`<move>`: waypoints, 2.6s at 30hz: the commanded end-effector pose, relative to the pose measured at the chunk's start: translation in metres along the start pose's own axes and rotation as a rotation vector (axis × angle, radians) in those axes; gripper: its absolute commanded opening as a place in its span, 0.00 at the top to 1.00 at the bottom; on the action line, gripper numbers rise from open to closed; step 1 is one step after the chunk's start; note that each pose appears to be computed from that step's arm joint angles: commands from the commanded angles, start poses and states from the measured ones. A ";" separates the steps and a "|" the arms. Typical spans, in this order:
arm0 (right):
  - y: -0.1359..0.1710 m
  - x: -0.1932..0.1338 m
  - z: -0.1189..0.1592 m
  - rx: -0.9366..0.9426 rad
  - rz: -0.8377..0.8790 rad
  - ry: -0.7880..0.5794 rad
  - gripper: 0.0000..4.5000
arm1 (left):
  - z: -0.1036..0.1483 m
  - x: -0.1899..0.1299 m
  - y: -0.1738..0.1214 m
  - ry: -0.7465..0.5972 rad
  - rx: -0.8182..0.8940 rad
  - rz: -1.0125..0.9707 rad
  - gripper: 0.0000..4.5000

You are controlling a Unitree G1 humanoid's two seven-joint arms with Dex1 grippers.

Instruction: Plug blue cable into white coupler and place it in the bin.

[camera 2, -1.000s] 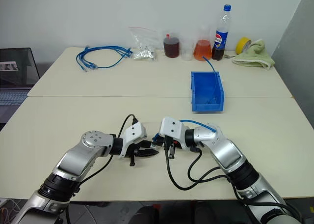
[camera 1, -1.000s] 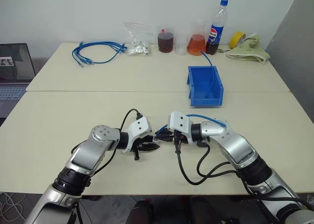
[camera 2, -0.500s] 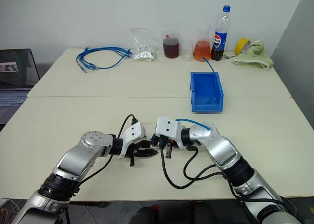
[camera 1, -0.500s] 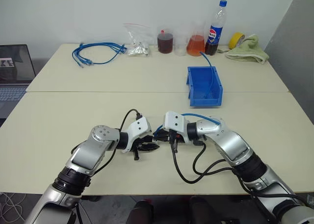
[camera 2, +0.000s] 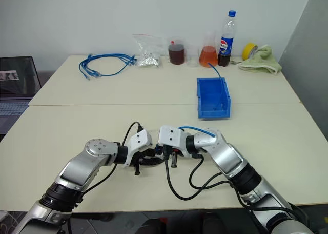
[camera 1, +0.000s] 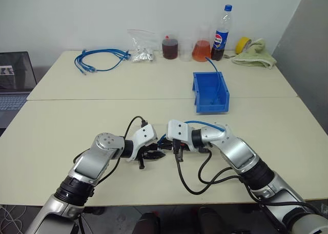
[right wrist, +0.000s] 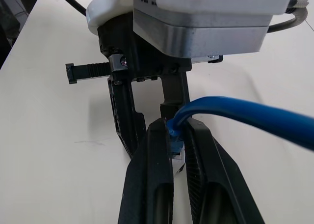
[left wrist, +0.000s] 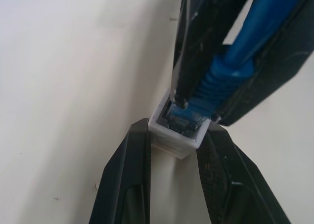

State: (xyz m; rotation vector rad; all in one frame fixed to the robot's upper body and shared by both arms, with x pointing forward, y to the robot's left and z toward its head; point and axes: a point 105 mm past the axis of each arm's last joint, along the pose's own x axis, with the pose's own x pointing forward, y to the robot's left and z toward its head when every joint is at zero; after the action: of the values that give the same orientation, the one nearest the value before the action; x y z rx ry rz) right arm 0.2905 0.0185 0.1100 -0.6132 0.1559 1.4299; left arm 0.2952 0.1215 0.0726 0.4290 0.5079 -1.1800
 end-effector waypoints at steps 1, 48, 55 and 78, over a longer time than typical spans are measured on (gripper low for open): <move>0.036 0.023 -0.037 0.106 0.145 0.109 0.98 | -0.005 0.005 -0.006 0.022 -0.015 -0.034 0.78; 0.059 0.033 -0.091 0.147 0.215 0.263 0.98 | -0.018 -0.002 -0.008 -0.010 -0.049 -0.011 0.79; 0.065 0.034 -0.100 0.143 0.246 0.300 0.98 | -0.019 -0.002 -0.007 -0.012 -0.050 -0.010 0.79; 0.021 0.014 -0.038 0.229 0.095 0.041 0.98 | -0.022 -0.023 0.004 -0.115 -0.090 0.068 0.43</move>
State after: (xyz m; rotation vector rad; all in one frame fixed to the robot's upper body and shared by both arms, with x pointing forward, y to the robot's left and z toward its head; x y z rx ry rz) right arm 0.2885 0.0231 0.0971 -0.4583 0.2189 1.4701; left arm 0.2862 0.1476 0.0621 0.2952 0.4639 -1.1249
